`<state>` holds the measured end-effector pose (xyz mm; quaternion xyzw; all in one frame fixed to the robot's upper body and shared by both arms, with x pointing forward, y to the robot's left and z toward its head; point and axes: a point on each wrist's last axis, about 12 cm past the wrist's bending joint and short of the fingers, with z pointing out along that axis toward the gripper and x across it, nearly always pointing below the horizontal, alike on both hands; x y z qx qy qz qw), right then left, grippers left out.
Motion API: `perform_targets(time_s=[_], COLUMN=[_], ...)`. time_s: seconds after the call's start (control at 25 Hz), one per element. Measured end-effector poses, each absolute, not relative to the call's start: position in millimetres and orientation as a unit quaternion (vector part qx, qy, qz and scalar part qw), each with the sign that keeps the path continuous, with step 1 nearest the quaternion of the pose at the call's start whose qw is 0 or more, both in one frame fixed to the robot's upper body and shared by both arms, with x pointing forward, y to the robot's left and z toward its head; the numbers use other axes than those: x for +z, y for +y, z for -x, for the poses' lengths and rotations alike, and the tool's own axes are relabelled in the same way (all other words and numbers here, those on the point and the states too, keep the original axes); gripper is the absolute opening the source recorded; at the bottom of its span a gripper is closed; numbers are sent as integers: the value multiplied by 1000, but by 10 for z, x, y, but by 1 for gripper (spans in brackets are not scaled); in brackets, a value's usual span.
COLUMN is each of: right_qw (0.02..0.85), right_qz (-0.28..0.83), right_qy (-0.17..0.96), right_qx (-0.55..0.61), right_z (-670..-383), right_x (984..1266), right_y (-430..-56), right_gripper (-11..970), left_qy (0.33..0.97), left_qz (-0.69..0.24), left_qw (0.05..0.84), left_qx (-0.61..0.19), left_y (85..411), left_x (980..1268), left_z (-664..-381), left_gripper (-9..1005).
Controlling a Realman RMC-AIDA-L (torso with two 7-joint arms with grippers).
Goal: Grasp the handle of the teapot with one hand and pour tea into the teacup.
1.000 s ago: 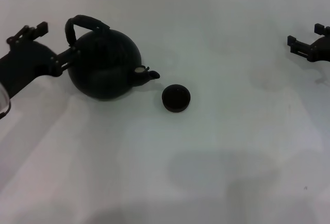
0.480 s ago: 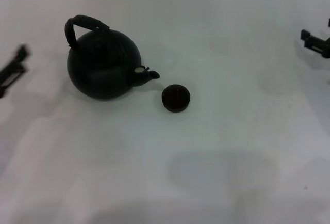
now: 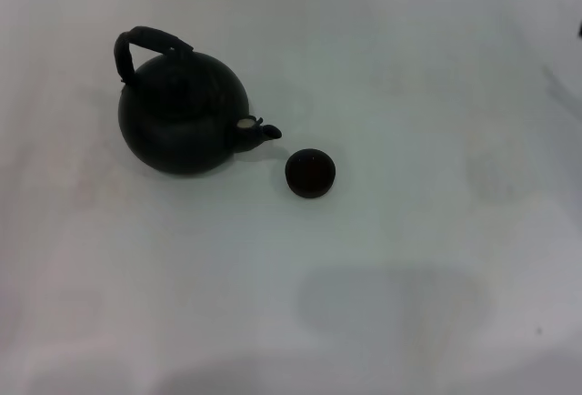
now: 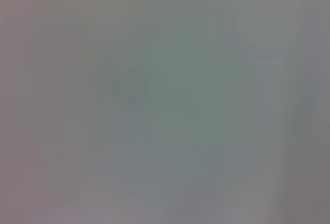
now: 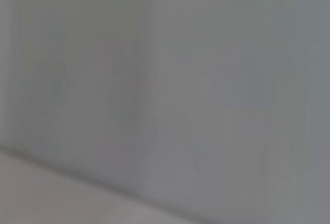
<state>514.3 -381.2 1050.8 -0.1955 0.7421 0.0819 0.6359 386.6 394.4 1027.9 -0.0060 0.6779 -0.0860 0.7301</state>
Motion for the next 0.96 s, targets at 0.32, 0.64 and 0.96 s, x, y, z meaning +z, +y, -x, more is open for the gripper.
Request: perform_targets(time_s=[0.32, 0.64, 0.96], right_qw=[743, 773, 764], right_qz=[123, 39, 27], right_qy=[652, 630, 644], right_qx=[82, 66, 34], right_z=[-4839, -4567, -4427], right_x=[10604, 10496, 10402], right_y=[-3884, -3973, -4032], right_gripper=[858, 858, 858], left_qy=[677, 668, 661], left_qz=[6, -7, -1], left_qw=[735, 744, 749], left_qx=[-34, -28, -34], left_y=[4025, 3992, 3937], left_x=[10259, 10298, 10313], left_z=[-3956, -4107, -4305], left_gripper=[859, 854, 847])
